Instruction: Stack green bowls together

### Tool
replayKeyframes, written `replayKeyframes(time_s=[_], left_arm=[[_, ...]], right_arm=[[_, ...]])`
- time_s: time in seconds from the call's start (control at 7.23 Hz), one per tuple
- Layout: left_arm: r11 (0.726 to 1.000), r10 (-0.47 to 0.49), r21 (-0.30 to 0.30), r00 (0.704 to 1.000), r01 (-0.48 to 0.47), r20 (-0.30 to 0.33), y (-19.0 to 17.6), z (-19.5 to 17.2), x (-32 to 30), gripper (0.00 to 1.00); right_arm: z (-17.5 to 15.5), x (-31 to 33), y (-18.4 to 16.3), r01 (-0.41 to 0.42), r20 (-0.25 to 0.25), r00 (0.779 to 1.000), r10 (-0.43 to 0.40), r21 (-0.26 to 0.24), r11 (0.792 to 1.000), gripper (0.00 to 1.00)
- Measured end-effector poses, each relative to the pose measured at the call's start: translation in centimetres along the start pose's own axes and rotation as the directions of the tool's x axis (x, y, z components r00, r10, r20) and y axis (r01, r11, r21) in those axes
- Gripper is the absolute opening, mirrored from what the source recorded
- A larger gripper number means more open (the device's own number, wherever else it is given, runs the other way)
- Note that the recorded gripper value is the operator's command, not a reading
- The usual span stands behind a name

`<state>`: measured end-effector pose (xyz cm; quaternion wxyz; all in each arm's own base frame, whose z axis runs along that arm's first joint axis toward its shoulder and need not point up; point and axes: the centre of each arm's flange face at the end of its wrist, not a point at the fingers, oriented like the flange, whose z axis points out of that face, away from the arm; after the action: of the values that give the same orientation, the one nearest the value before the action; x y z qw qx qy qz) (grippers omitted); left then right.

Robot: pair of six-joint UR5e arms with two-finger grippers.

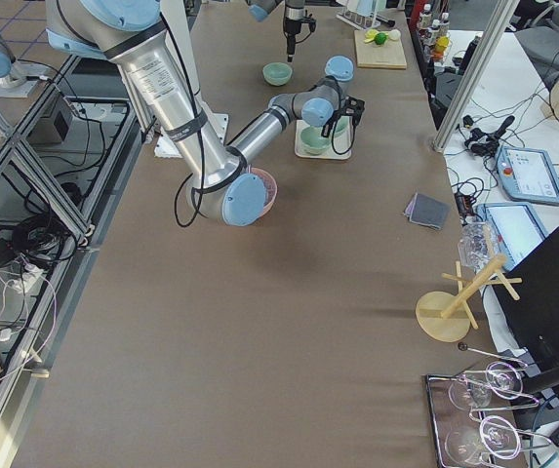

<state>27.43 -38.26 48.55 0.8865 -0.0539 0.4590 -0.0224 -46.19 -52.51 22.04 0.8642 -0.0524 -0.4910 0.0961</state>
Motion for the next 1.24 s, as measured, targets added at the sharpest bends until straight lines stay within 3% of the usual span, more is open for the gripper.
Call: replayKeyframes(time_s=[0.14, 0.55, 0.69, 0.83, 0.97, 1.24], left_arm=[[1.0, 0.002, -0.001, 1.0, -0.002, -0.001, 0.1, 0.1, 0.1, 0.97], [1.0, 0.017, -0.01, 1.0, -0.017, 0.023, 0.8, 1.6, 0.3, 0.95], [1.0, 0.024, -0.014, 0.999, -0.024, 0.034, 1.1, 2.4, 0.4, 0.77], [0.999, 0.036, -0.026, 0.999, -0.035, 0.038, 1.6, 3.1, 0.9, 0.08], [0.998, 0.046, -0.039, 0.998, -0.045, 0.037, 2.1, 3.6, 1.3, 0.0], [0.997, 0.06, -0.053, 0.998, -0.058, 0.027, 2.4, 3.9, 2.2, 0.0]], right_arm=[[0.9, -0.6, 0.7, 0.005, -0.005, 1.0, -0.005, -0.003, 1.0, 0.96], [1.6, 0.1, 1.3, 0.014, -0.015, 1.0, -0.014, -0.002, 1.0, 1.0], [0.9, 0.3, 1.2, 0.016, -0.007, 1.0, -0.016, -0.003, 1.0, 1.0], [-0.2, 0.5, 0.8, 0.014, 0.006, 1.0, -0.014, -0.007, 1.0, 1.0], [-1.6, 1.3, -0.3, 0.007, 0.018, 1.0, -0.006, -0.012, 1.0, 1.0], [-4.4, 4.6, -3.6, 0.021, 0.027, 0.999, -0.021, -0.015, 1.0, 1.0]])
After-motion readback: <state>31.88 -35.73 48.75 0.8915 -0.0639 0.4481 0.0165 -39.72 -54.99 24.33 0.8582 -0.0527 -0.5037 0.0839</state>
